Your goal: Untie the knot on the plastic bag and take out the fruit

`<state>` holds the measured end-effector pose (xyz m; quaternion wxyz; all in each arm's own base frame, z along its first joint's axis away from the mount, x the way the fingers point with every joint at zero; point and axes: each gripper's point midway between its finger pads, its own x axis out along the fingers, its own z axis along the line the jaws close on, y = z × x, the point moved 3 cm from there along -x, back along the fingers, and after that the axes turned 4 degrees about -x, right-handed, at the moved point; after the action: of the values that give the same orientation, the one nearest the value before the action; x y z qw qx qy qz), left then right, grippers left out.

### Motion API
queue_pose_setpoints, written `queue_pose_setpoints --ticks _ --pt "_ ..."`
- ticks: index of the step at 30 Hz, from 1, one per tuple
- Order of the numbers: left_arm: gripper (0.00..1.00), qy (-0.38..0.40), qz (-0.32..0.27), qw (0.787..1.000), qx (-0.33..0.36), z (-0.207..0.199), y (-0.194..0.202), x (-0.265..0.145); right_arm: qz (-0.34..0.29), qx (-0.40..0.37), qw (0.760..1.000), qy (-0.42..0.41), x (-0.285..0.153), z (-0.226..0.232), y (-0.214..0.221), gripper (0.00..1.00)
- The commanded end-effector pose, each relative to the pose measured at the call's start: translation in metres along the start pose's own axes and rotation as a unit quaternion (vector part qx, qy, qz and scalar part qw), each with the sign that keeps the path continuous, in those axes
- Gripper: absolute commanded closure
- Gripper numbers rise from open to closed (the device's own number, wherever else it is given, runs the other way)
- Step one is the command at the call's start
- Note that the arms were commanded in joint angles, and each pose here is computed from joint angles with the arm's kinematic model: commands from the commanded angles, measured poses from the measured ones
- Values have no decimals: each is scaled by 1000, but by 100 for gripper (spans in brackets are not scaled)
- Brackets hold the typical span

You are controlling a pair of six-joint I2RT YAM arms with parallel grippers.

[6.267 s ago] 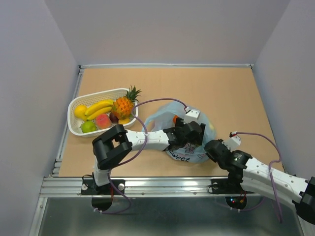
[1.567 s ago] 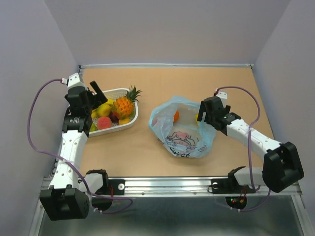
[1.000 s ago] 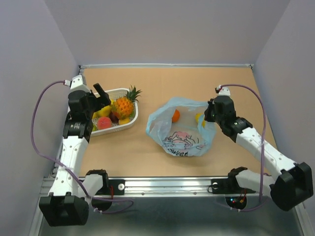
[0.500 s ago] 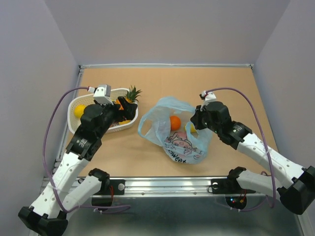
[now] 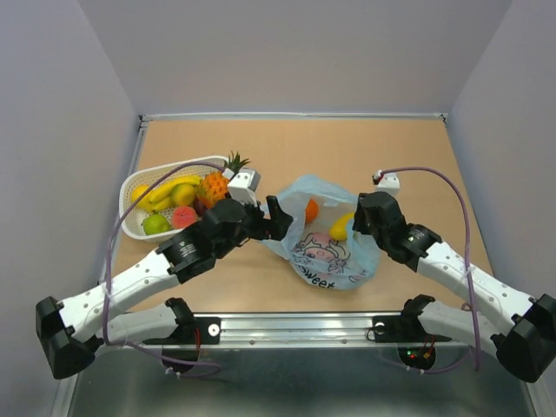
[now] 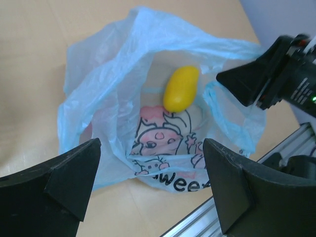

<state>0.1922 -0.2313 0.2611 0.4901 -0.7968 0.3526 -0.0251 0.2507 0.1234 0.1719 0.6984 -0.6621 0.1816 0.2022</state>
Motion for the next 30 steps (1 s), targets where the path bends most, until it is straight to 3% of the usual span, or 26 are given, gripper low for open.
queue_pose_setpoints --ticks 1,2,3,5,10,11,13,14,18,24,30 --pt "5 -16 -23 1000 3 -13 -2 12 2 19 997 69 11 -17 15 36" --pt "5 -20 -21 1000 5 -14 0 16 5 23 997 80 14 -19 18 20" --pt "5 -18 -21 1000 6 -15 0 16 12 24 996 83 16 -19 22 20" --pt "5 -17 -13 1000 13 -19 8 21 25 27 993 109 26 -23 31 3" --pt "5 -11 3 999 33 -28 25 29 45 34 988 146 40 -31 42 3" --pt "5 -11 6 999 39 -31 28 29 51 33 987 150 42 -33 45 7" --pt "5 -18 14 999 48 -31 37 33 56 31 988 144 44 -32 45 30" --pt "5 -20 17 998 52 -31 41 35 59 23 989 131 43 -28 43 55" --pt "5 -25 19 998 53 -30 47 39 55 -6 996 75 38 -15 30 96" --pt "5 -28 24 997 66 -35 57 55 32 2 996 -85 4 24 -2 100" --pt "5 -37 15 997 63 -39 58 64 36 21 985 -168 -23 50 -6 100"
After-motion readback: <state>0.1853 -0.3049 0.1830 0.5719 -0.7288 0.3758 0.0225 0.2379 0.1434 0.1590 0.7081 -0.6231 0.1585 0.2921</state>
